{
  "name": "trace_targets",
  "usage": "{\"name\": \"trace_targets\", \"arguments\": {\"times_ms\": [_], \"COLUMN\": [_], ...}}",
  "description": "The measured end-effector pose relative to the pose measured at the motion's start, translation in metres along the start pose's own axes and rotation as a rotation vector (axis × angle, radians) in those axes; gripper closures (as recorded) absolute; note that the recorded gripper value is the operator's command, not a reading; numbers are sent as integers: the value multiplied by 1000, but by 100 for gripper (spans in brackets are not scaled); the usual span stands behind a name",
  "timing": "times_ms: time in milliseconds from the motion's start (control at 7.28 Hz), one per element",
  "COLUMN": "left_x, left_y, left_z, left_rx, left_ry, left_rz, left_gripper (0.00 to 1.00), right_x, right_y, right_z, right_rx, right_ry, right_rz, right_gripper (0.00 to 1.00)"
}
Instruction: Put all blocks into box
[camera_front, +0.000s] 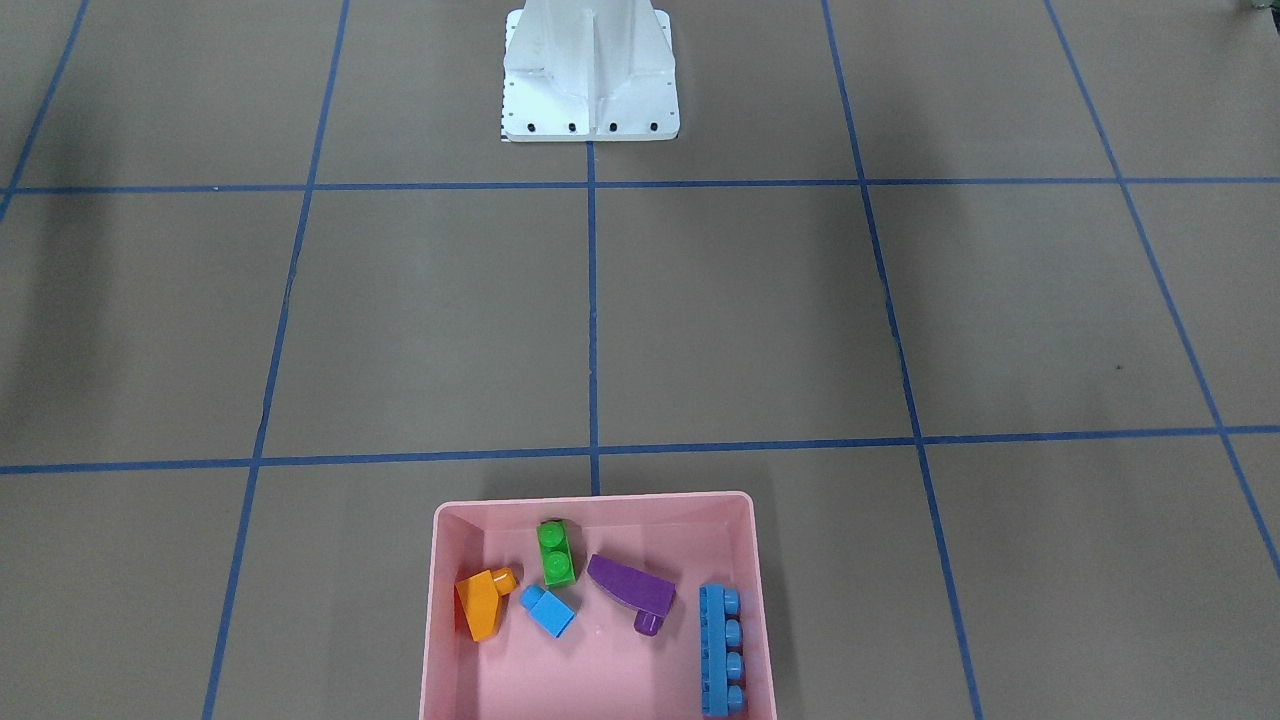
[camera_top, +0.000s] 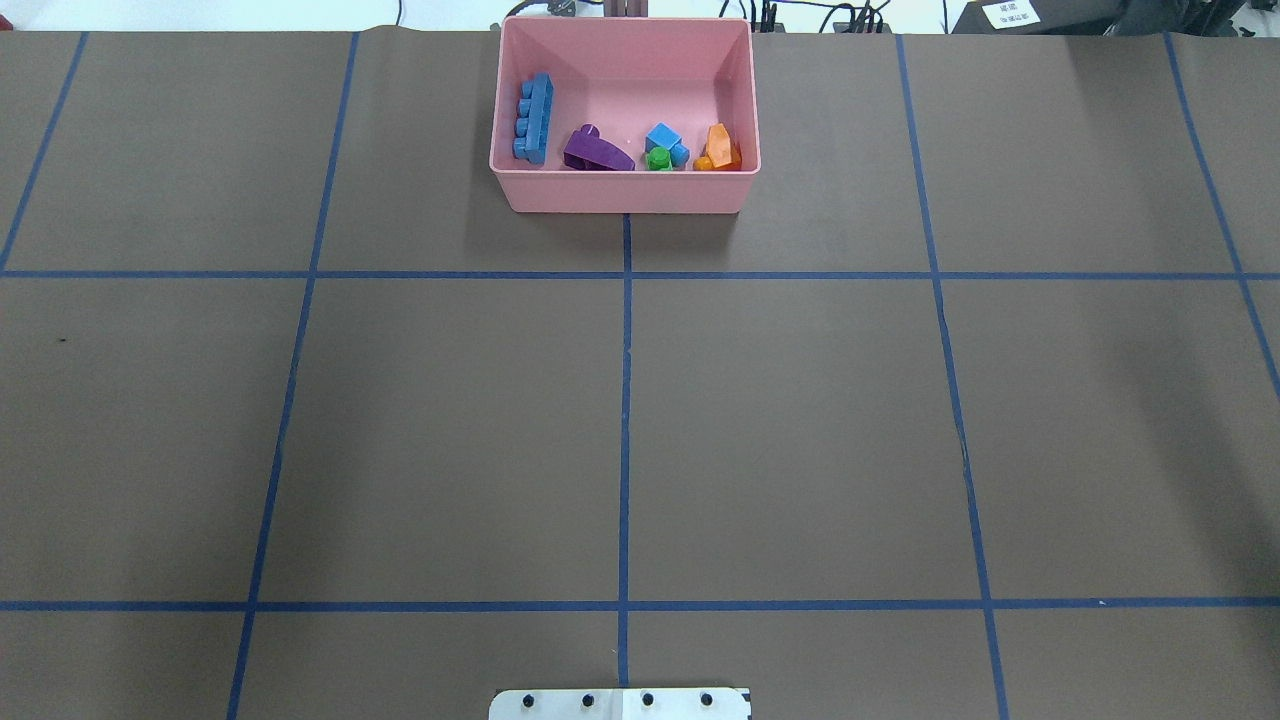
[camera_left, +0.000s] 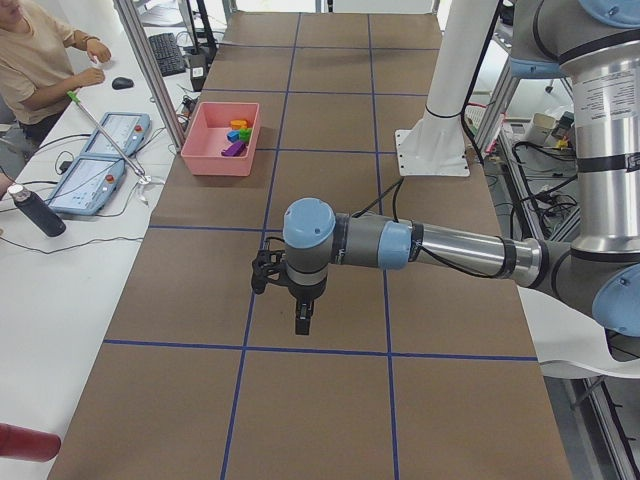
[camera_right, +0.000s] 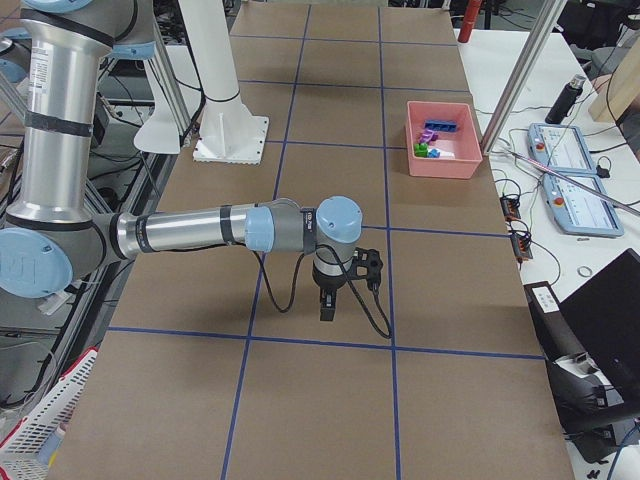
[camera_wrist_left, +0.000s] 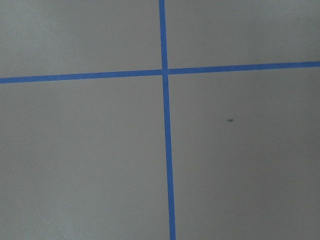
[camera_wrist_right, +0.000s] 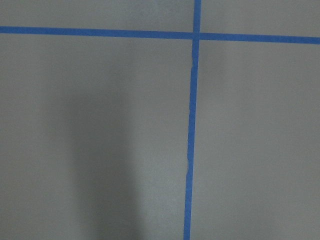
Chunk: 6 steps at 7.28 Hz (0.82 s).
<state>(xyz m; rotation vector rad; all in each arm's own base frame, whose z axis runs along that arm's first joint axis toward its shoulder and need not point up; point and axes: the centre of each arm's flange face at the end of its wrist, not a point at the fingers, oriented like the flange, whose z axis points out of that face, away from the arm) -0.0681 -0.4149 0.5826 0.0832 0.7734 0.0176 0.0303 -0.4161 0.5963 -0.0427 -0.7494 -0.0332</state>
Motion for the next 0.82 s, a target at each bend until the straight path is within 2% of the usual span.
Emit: {"name": "trace_targets", "arguments": {"times_ms": [824], "left_x": [0], "left_y": [-3], "left_z": [2], "left_rx": [-1], "left_ry": [2], "left_rz": [3], "left_gripper": [0], "right_x": [4], "right_y": [1], "right_z": [6], "right_rx": [-12], "right_ry": [2], "right_rz": [3], "right_gripper": [0]}}
